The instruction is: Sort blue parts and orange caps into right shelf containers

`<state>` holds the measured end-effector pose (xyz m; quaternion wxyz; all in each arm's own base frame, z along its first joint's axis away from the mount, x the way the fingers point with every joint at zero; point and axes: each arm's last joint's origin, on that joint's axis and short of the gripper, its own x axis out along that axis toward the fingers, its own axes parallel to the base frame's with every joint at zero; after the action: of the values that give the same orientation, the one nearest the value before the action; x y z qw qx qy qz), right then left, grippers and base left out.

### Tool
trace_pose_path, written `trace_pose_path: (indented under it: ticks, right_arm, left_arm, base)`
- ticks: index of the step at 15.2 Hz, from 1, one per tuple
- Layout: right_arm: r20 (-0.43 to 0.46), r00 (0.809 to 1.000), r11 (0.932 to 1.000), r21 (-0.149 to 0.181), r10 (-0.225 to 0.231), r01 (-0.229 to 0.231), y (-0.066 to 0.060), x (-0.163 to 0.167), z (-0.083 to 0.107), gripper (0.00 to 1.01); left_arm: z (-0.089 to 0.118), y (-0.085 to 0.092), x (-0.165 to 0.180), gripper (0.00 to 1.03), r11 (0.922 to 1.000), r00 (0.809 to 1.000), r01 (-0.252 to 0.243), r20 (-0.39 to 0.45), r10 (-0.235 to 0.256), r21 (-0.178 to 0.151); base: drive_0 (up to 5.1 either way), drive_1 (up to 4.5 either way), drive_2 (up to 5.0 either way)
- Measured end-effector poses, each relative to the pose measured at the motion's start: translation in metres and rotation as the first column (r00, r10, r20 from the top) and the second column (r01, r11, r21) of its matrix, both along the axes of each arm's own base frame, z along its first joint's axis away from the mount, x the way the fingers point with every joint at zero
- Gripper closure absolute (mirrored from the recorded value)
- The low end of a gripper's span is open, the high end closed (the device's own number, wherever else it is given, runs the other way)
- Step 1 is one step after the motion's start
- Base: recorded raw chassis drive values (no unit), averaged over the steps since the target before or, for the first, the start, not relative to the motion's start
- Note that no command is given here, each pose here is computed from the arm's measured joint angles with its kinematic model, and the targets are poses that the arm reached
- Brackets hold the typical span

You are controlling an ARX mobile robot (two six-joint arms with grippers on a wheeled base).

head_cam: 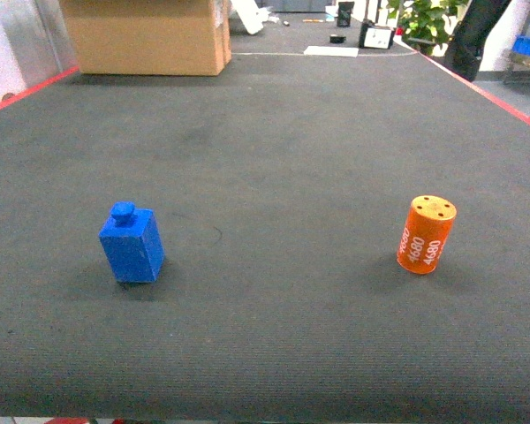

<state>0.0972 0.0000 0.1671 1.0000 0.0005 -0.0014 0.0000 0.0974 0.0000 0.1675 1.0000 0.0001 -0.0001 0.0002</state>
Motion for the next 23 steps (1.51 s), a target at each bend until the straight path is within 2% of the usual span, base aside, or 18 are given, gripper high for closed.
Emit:
trace_pose_path:
  ticks: [23]
  right_arm:
    - [0.000, 1.000, 1.0000, 0.000, 0.000, 0.000, 0.0000, 0.0000, 0.0000, 0.03]
  left_arm:
    - [0.0000, 0.0000, 0.0000, 0.05, 1.0000, 1.000, 0.000, 0.000, 0.000, 0.000]
  base:
    - [0.0, 0.00, 0.0]
